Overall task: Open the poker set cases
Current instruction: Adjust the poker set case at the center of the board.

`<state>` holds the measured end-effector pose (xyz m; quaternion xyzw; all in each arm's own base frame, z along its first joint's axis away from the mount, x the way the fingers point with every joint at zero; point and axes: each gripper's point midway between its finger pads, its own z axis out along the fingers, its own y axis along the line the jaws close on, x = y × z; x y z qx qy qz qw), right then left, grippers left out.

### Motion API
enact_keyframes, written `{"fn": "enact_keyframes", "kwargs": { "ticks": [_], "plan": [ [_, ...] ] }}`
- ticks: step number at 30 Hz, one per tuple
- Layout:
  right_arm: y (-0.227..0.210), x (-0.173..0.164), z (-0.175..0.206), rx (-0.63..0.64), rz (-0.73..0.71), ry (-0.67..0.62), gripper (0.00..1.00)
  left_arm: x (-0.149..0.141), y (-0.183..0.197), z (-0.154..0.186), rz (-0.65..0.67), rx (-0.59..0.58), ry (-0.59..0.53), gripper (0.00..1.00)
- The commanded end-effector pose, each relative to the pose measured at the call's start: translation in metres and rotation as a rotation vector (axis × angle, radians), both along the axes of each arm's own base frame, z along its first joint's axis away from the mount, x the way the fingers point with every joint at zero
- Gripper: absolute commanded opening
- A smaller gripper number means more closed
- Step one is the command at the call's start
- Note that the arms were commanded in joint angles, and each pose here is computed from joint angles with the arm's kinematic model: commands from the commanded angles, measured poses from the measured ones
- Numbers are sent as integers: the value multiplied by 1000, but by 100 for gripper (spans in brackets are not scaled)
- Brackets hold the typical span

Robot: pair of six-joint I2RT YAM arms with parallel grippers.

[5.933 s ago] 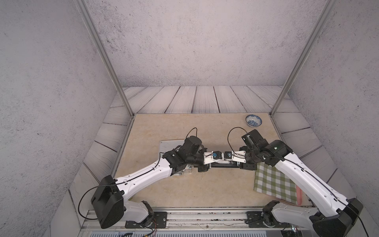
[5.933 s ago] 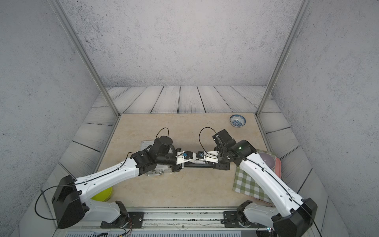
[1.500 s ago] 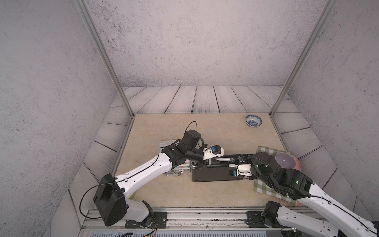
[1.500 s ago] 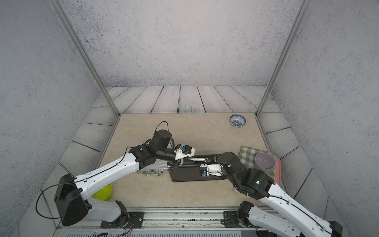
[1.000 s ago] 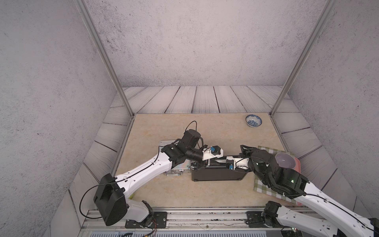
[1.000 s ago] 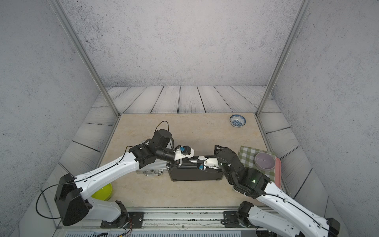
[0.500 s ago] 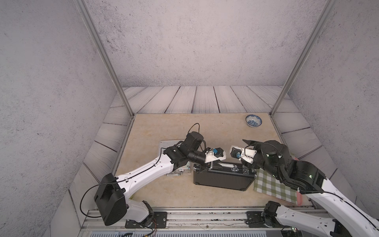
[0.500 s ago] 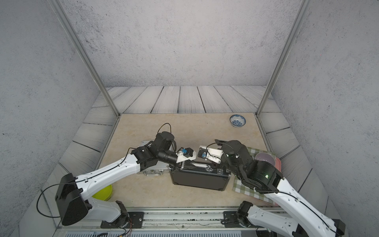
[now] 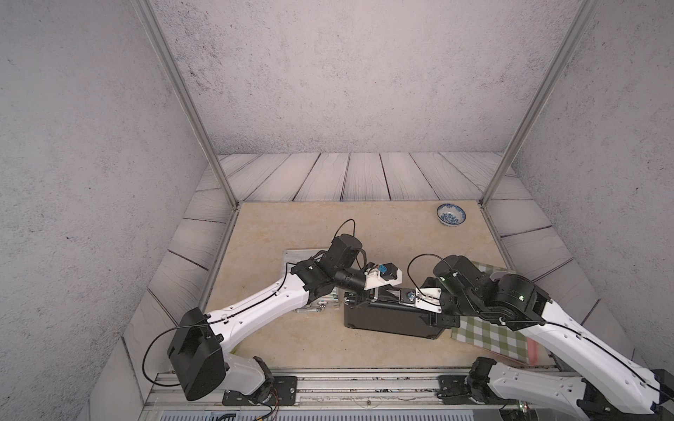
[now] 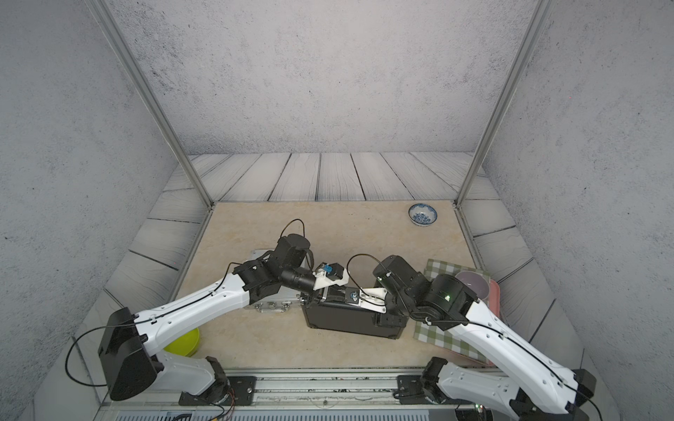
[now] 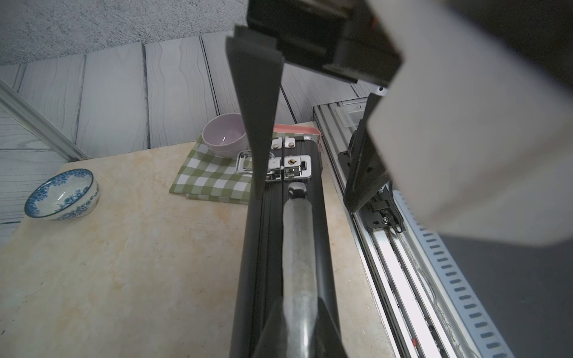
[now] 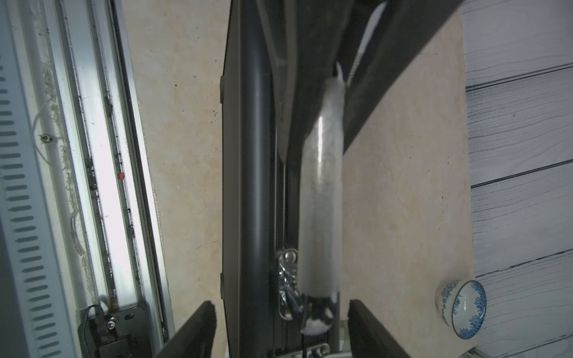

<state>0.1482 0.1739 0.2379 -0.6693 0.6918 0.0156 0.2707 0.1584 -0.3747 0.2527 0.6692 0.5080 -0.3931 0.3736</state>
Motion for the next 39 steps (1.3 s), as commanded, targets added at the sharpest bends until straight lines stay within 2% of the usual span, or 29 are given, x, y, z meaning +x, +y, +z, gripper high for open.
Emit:
{"fn": "enact_keyframes", "kwargs": {
  "ticks": [1,5,11,16,20,27,34,39],
  "plan": [
    [4,3,-6,6,4,-3,71,-13,0,13,-63,-39,-83,0],
    [7,9,-14,15,-7,-23,73,-23,2,8,-100,-21,-124,0],
    [8,4,-27,18,-10,30,72,-23,4,15,-93,-70,-201,0],
    [-1,8,-33,6,-67,15,65,-2,-2,23,50,-128,-325,0],
    [-8,19,-38,1,-114,-35,65,9,-4,32,129,-189,-397,0],
    [-5,9,-44,24,-118,57,70,-2,-3,34,113,-219,-492,0],
    [-5,-4,-49,12,-80,119,68,-17,1,38,87,-267,-578,0],
    [-7,-19,-56,-18,-47,208,66,-26,6,35,58,-281,-671,0]
  ]
}}
